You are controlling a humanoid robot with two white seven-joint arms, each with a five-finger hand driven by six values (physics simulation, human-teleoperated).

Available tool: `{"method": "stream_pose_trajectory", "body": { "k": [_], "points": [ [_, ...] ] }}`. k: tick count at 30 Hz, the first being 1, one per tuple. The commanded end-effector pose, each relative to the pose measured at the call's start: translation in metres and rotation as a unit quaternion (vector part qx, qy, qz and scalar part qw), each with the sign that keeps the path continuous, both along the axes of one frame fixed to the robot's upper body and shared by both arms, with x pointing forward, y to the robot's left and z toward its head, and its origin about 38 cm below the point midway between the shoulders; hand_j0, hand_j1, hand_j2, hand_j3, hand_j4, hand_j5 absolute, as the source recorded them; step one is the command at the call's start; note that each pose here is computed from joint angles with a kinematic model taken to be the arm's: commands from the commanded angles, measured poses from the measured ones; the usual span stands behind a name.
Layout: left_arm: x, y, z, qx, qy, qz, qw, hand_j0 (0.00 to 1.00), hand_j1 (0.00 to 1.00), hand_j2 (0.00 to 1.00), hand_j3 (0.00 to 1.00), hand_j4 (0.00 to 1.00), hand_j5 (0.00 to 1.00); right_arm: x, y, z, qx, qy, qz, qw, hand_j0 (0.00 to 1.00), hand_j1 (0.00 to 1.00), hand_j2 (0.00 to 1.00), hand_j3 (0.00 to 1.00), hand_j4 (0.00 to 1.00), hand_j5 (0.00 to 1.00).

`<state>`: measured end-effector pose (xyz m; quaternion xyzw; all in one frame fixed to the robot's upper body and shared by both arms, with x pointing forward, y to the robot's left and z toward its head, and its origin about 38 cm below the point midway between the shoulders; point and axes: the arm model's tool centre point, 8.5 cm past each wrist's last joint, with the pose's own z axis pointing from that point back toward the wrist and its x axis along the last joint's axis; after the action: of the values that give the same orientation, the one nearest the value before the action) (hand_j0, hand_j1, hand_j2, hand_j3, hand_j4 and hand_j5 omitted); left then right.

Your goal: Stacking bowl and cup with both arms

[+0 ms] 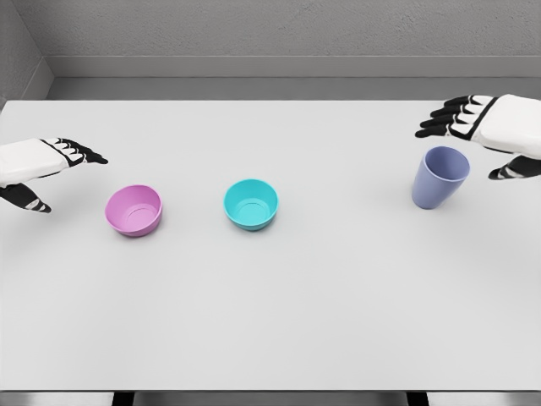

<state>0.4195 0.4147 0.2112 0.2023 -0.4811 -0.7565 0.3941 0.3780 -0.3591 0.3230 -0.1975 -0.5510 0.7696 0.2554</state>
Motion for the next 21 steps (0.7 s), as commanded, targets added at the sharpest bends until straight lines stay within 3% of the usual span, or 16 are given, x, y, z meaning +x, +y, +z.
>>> {"method": "stream_pose_trajectory", "body": {
  "k": [1, 10, 12, 14, 21],
  "points": [
    [0.000, 0.000, 0.001, -0.002, 0.000, 0.001, 1.0000, 1.00, 1.00, 1.00, 1.00, 1.00, 1.00, 0.000, 0.001, -0.001, 0.003, 0.002, 0.001, 1.0000, 1.00, 1.00, 1.00, 1.00, 1.00, 1.00],
    [0.005, -0.014, -0.009, -0.019, 0.003, -0.008, 0.9998, 1.00, 1.00, 1.00, 1.00, 1.00, 1.00, 0.003, -0.003, 0.005, 0.005, -0.005, -0.006, 1.0000, 1.00, 1.00, 1.00, 1.00, 1.00, 1.00],
    [0.009, -0.028, -0.007, -0.009, 0.006, -0.028, 0.9995, 1.00, 1.00, 1.00, 1.00, 1.00, 1.00, 0.002, -0.006, 0.003, -0.001, -0.001, -0.009, 1.0000, 1.00, 1.00, 1.00, 1.00, 1.00, 1.00],
    [0.019, -0.048, -0.001, -0.011, -0.001, -0.051, 0.9986, 1.00, 1.00, 1.00, 1.00, 1.00, 1.00, 0.003, -0.006, -0.002, 0.002, 0.006, -0.011, 0.9999, 1.00, 1.00, 1.00, 1.00, 1.00, 1.00],
    [0.017, -0.062, -0.004, 0.023, 0.026, -0.078, 0.9963, 1.00, 1.00, 1.00, 1.00, 1.00, 1.00, 0.013, -0.013, -0.024, 0.006, 0.036, -0.028, 0.9990, 1.00, 1.00, 1.00, 1.00, 1.00, 1.00]
  ]
}}
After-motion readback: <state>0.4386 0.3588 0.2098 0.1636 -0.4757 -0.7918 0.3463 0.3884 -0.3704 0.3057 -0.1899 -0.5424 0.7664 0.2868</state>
